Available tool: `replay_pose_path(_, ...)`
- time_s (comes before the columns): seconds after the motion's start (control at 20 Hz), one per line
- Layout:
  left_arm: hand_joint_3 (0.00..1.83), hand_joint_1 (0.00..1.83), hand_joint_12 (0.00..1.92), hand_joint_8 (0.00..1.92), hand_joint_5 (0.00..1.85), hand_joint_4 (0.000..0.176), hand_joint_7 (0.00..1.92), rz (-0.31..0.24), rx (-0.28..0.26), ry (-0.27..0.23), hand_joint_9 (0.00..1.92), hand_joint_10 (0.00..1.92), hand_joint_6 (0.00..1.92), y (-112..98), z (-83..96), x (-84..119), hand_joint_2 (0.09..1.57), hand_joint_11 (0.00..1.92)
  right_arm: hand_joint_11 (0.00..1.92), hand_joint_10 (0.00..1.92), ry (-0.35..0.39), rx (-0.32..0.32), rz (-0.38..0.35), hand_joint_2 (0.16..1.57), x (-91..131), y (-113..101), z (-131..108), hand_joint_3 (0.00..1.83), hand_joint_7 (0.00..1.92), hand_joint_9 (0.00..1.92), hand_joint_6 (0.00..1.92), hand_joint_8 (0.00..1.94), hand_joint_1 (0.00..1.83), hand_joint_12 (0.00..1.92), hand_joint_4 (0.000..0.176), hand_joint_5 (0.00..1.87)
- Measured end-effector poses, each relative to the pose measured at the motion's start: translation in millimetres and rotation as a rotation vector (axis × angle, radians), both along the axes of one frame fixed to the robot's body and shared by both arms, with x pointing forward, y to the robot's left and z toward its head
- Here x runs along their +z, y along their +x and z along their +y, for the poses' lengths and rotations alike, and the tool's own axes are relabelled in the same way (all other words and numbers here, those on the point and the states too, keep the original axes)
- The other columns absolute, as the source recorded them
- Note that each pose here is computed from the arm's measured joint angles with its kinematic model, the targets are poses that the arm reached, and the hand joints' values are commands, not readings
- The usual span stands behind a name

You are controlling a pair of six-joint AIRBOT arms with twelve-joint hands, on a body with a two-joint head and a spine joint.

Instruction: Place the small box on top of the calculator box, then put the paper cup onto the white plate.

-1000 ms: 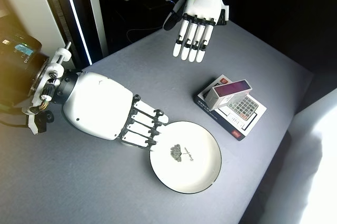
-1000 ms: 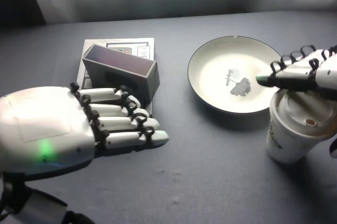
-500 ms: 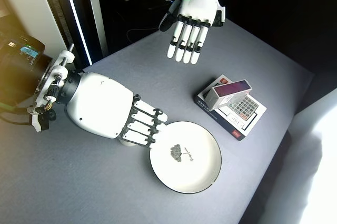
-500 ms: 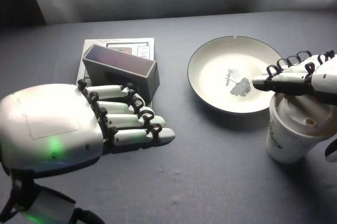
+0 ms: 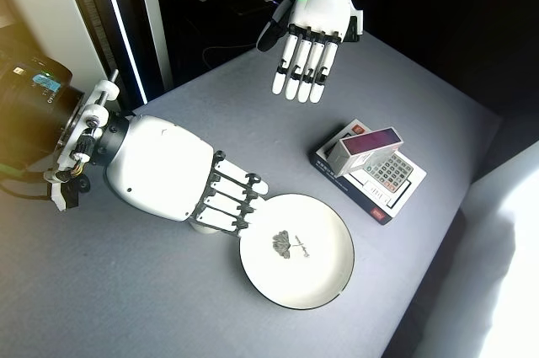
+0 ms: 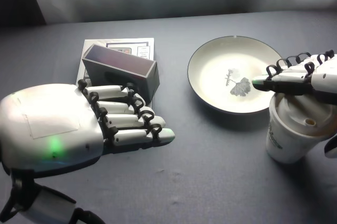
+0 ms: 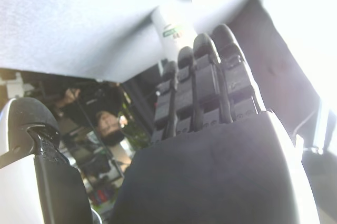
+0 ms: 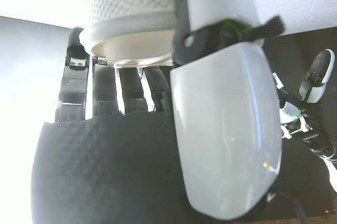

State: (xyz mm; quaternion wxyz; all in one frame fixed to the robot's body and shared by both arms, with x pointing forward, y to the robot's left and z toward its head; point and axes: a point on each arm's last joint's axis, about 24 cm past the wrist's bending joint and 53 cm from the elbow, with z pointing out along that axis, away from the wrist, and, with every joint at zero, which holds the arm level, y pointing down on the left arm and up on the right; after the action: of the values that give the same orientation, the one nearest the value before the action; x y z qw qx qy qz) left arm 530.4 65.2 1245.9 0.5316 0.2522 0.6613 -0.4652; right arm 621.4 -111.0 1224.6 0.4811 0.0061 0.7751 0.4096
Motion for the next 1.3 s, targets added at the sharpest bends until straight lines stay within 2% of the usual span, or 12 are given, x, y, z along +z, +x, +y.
replay_pose_path(0.15, 0.00, 0.42, 0.61, 0.01, 0.18, 0.000, 0.24, -0.005, 0.007, -0.001, 0.26, 0.01, 0.01, 1.8, -0.2, 2.5, 0.97, 0.00, 0.00, 0.03, 0.013, 0.005, -0.015, 1.02, 4.5, -0.1, 1.5, 0.00, 0.33, 0.36, 0.02, 0.01, 1.39, 1.15, 0.000, 0.32)
replay_pose_path(0.25, 0.00, 0.41, 0.63, 0.01, 0.18, 0.000, 0.26, -0.007, 0.010, -0.004, 0.28, 0.01, 0.00, 2.9, 0.0, 4.3, 0.98, 0.00, 0.05, 0.04, 0.025, 0.009, -0.027, 1.04, 8.5, -0.2, 2.7, 0.00, 0.43, 0.45, 0.02, 0.01, 1.42, 1.18, 0.000, 0.41)
replay_pose_path(0.35, 0.01, 0.37, 0.71, 0.00, 0.22, 0.000, 0.31, -0.005, 0.013, 0.001, 0.33, 0.01, 0.00, 3.3, 0.2, 3.1, 0.99, 0.00, 0.32, 0.06, 0.028, 0.011, -0.031, 1.06, 9.7, -0.3, 3.1, 0.00, 0.77, 0.73, 0.04, 0.03, 1.44, 1.15, 0.000, 0.74)
replay_pose_path(0.45, 0.01, 0.36, 0.74, 0.01, 0.24, 0.000, 0.33, -0.005, 0.015, 0.002, 0.34, 0.01, 0.01, 3.7, 0.4, 2.7, 1.00, 0.00, 0.37, 0.04, 0.031, 0.012, -0.034, 1.07, 10.7, -0.4, 3.4, 0.00, 0.83, 0.78, 0.03, 0.01, 1.46, 1.14, 0.000, 0.81)
replay_pose_path(0.5, 0.01, 0.28, 0.68, 0.00, 0.22, 0.000, 0.31, -0.005, 0.014, 0.002, 0.32, 0.00, 0.00, 3.5, 0.3, 2.7, 1.04, 0.00, 0.69, 1.02, 0.035, 0.013, -0.037, 1.16, 11.8, -0.4, 3.7, 0.00, 0.90, 0.75, 0.97, 0.80, 1.53, 1.65, 0.000, 0.83)
replay_pose_path(0.55, 0.01, 0.28, 0.68, 0.00, 0.22, 0.000, 0.31, -0.006, 0.014, 0.004, 0.32, 0.00, 0.00, 3.5, 0.3, 2.6, 1.04, 0.00, 0.69, 1.02, 0.036, 0.013, -0.038, 1.16, 12.1, -0.4, 3.9, 0.00, 0.90, 0.75, 0.97, 0.80, 1.53, 1.65, 0.000, 0.83)
replay_pose_path(0.6, 0.01, 0.28, 0.72, 0.01, 0.23, 0.000, 0.33, -0.006, 0.014, 0.003, 0.33, 0.01, 0.00, 3.5, 0.3, 2.7, 1.04, 0.00, 0.70, 1.20, 0.038, 0.013, -0.038, 1.16, 12.5, -0.4, 3.9, 0.00, 0.90, 0.74, 1.17, 0.97, 1.49, 1.68, 0.000, 0.80)
replay_pose_path(0.65, 0.01, 0.27, 0.76, 0.01, 0.26, 0.000, 0.35, -0.005, 0.014, 0.003, 0.35, 0.01, 0.01, 3.5, 0.3, 2.6, 1.04, 0.00, 0.69, 1.23, 0.039, 0.013, -0.038, 1.17, 12.5, -0.4, 3.9, 0.00, 0.91, 0.74, 1.21, 1.00, 1.48, 1.70, 0.000, 0.79)
replay_pose_path(0.7, 0.01, 0.27, 0.73, 0.00, 0.25, 0.000, 0.33, -0.006, 0.014, 0.003, 0.33, 0.00, 0.00, 3.6, 0.3, 2.8, 1.06, 0.00, 0.71, 1.01, 0.038, 0.013, -0.037, 1.12, 12.4, -0.4, 3.9, 0.00, 1.02, 0.87, 1.05, 0.85, 1.49, 1.61, 0.000, 0.95)
replay_pose_path(0.75, 0.01, 0.26, 0.75, 0.00, 0.25, 0.000, 0.34, -0.006, 0.015, 0.005, 0.34, 0.00, 0.00, 3.9, 0.5, 2.4, 1.06, 0.00, 0.73, 0.96, 0.039, 0.013, -0.038, 1.11, 12.7, -0.4, 3.9, 0.00, 1.02, 0.90, 1.01, 0.83, 1.49, 1.59, 0.000, 0.99)
replay_pose_path(1.0, 0.01, 0.27, 0.77, 0.00, 0.26, 0.000, 0.34, -0.005, 0.013, 0.004, 0.35, 0.00, 0.00, 2.7, -0.8, 2.7, 1.07, 0.00, 0.77, 0.78, 0.050, 0.007, -0.026, 1.07, 15.5, 0.8, 4.6, 0.00, 1.09, 1.03, 0.89, 0.73, 1.49, 1.53, 0.000, 1.05)
replay_pose_path(1.3, 0.00, 0.26, 0.76, 0.00, 0.25, 0.000, 0.33, -0.012, 0.009, 0.001, 0.34, 0.01, 0.00, 2.2, -2.5, 5.2, 1.09, 0.00, 0.77, 0.86, 0.075, -0.004, -0.042, 1.09, 33.4, 4.3, 4.8, 0.00, 1.05, 0.94, 0.99, 0.79, 1.49, 1.54, 0.000, 1.01)
